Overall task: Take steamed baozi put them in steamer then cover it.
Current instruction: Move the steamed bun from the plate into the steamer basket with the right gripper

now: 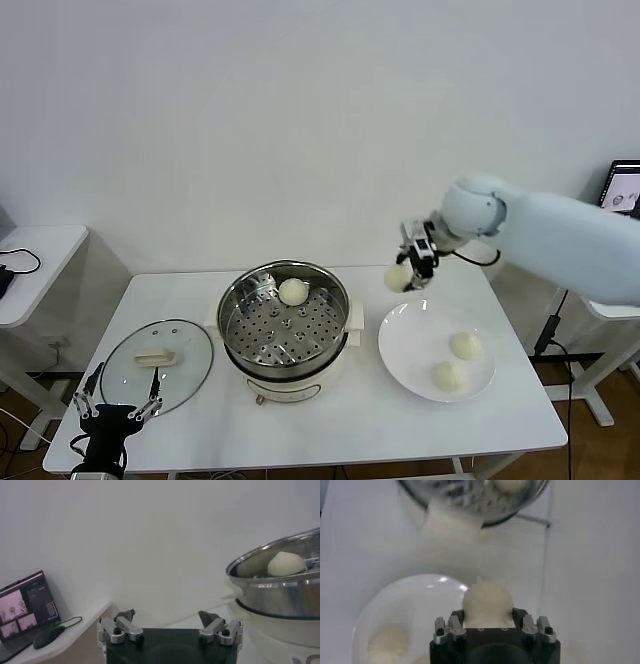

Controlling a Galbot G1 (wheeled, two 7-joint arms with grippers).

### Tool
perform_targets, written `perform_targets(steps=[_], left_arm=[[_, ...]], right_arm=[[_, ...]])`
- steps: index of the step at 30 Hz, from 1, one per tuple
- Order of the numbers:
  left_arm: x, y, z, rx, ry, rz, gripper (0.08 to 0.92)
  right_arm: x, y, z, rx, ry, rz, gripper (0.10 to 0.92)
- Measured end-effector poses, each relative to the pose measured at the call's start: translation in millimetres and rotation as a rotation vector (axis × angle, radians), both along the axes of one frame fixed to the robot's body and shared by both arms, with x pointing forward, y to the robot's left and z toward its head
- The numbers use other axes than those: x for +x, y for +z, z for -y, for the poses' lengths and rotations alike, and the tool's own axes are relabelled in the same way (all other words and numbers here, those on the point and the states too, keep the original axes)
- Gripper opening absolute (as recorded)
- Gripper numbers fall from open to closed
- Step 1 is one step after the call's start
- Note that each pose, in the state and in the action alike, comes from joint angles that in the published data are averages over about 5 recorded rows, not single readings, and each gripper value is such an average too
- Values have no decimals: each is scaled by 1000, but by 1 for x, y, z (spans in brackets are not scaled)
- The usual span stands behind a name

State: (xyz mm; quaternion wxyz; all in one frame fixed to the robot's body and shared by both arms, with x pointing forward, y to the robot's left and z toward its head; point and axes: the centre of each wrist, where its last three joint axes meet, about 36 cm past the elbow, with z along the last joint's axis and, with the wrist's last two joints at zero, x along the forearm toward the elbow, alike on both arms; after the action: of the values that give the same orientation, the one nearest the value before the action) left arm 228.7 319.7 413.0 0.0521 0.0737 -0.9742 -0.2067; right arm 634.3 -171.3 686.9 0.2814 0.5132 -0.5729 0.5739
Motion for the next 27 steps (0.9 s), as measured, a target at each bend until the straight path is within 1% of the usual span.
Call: perform_targets(steps=[4,9,18,27], left_arm=[[1,1,0,1,3,7,823],[-1,2,-2,3,11,5,823],[-2,4,-2,0,21,13,823],[0,6,-2,-3,20,26,823]], right_arm=[[-3,1,-41,24,19,-20,611],[-5,-8,-93,40,35,-49,611],[-5,-48,-169,31,33,-88,611],[-4,-82,-223,47,0,-106,611]])
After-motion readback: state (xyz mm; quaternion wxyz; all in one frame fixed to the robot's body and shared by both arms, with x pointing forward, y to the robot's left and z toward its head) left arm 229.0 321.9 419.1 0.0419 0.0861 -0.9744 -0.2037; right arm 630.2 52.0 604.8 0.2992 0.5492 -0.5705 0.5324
